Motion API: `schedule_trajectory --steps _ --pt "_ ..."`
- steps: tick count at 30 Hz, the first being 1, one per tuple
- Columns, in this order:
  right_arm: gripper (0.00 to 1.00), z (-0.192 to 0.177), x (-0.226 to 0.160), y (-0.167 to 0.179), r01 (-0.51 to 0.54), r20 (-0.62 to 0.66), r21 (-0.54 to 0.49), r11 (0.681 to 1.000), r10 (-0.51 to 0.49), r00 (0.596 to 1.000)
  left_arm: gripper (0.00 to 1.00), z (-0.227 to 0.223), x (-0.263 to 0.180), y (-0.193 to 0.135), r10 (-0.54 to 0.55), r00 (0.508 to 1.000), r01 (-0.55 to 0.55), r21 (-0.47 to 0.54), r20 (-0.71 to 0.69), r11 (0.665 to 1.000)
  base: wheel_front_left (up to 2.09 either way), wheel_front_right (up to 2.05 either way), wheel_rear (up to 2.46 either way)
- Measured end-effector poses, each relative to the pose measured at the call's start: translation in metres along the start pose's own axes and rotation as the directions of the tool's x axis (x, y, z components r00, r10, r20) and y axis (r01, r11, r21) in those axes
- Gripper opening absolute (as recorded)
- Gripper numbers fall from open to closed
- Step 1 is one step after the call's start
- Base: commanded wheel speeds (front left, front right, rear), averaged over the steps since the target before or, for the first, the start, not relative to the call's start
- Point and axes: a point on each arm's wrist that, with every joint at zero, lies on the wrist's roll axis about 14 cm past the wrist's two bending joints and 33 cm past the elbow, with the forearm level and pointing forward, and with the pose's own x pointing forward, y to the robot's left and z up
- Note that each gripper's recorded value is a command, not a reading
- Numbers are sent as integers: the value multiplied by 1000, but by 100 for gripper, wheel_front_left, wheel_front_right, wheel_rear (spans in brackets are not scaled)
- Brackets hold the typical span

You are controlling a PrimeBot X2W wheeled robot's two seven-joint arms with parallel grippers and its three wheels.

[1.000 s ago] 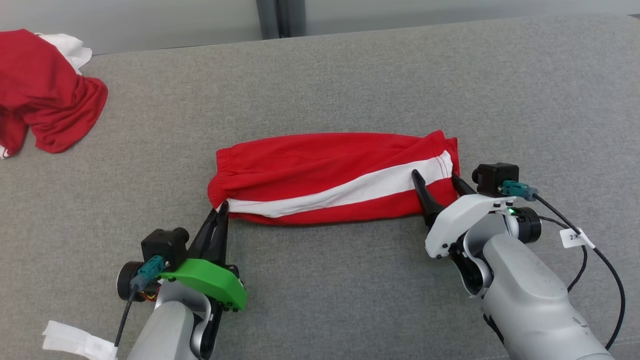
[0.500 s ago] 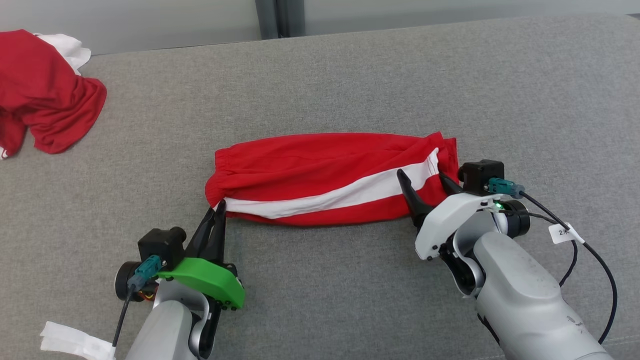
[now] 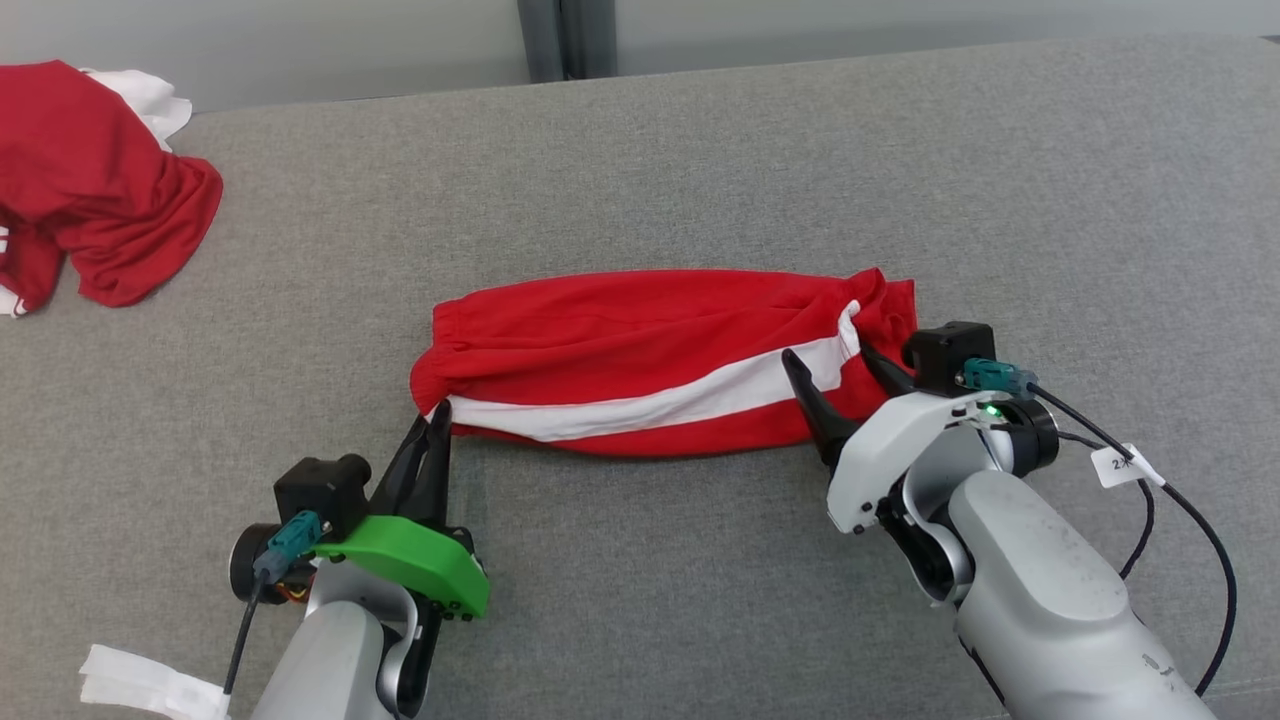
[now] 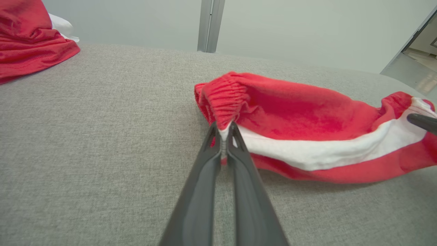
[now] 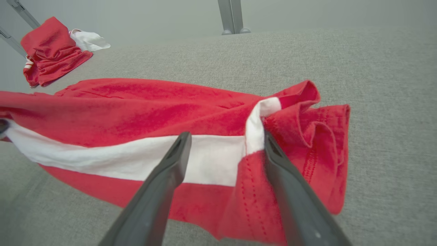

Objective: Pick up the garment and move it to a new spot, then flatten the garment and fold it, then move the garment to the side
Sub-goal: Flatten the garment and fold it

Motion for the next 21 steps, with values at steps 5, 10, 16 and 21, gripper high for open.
schedule_trajectory --steps 5,10,16,21 --pt "100 6 -6 4 -9 19 -6 1000 9 1000 0 1 1 -1 -3 1000 3 -2 3 1000 0 0 0" --pt "100 3 -11 5 -6 3 0 1000 6 1000 0 0 2 -1 -4 1000 4 -2 1 1000 0 0 0" --pt "100 -5 -10 -6 28 -45 22 999 -27 999 0 -3 2 0 0 1000 0 -5 -7 1000 0 0 0" --pt "81 -5 -3 -20 62 -73 2 998 -62 995 0 -4 1 3 7 1000 -7 -7 -9 1000 0 0 0"
